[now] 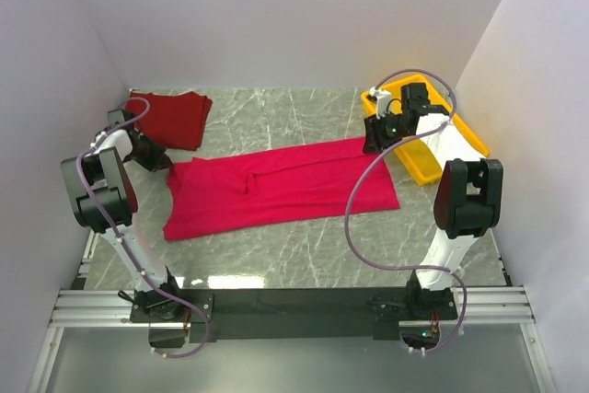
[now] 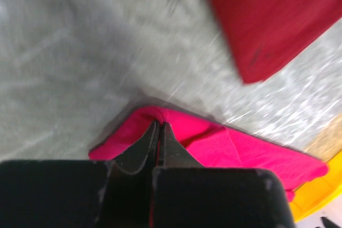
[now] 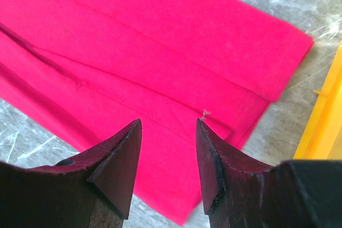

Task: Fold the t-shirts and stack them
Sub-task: Fold the tshirt

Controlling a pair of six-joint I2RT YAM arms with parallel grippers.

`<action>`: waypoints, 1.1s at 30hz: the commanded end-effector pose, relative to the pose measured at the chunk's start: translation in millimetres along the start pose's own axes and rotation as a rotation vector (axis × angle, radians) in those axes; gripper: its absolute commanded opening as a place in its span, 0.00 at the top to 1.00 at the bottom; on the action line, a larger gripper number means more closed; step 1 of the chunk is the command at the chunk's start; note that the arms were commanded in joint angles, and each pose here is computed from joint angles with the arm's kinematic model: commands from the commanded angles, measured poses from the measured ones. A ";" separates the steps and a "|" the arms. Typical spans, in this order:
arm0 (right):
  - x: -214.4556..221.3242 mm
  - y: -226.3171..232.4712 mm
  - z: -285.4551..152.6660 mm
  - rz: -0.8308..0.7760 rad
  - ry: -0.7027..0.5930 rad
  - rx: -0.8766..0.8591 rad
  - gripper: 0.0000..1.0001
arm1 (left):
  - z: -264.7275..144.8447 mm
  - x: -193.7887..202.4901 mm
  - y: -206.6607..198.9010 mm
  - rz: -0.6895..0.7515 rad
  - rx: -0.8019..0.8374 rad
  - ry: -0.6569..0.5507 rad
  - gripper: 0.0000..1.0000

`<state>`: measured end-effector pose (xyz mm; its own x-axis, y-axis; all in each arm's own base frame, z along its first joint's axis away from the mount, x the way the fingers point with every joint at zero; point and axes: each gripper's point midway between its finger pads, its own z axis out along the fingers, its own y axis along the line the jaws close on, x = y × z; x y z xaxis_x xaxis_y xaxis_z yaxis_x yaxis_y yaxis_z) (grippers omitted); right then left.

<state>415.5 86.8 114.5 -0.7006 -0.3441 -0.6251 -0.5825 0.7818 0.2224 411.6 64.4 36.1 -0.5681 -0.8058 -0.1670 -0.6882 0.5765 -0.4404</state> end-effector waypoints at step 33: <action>69.4 -8.2 21.7 -0.003 0.179 0.066 0.47 | -96.5 67.2 84.4 -0.027 -0.165 -0.101 0.50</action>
<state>355.1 66.3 45.8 -0.7907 -0.4267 -0.4389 -0.5533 0.8050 0.2142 268.5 61.4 56.3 -0.5421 -0.8217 -0.1758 -0.7734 0.5697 -0.2779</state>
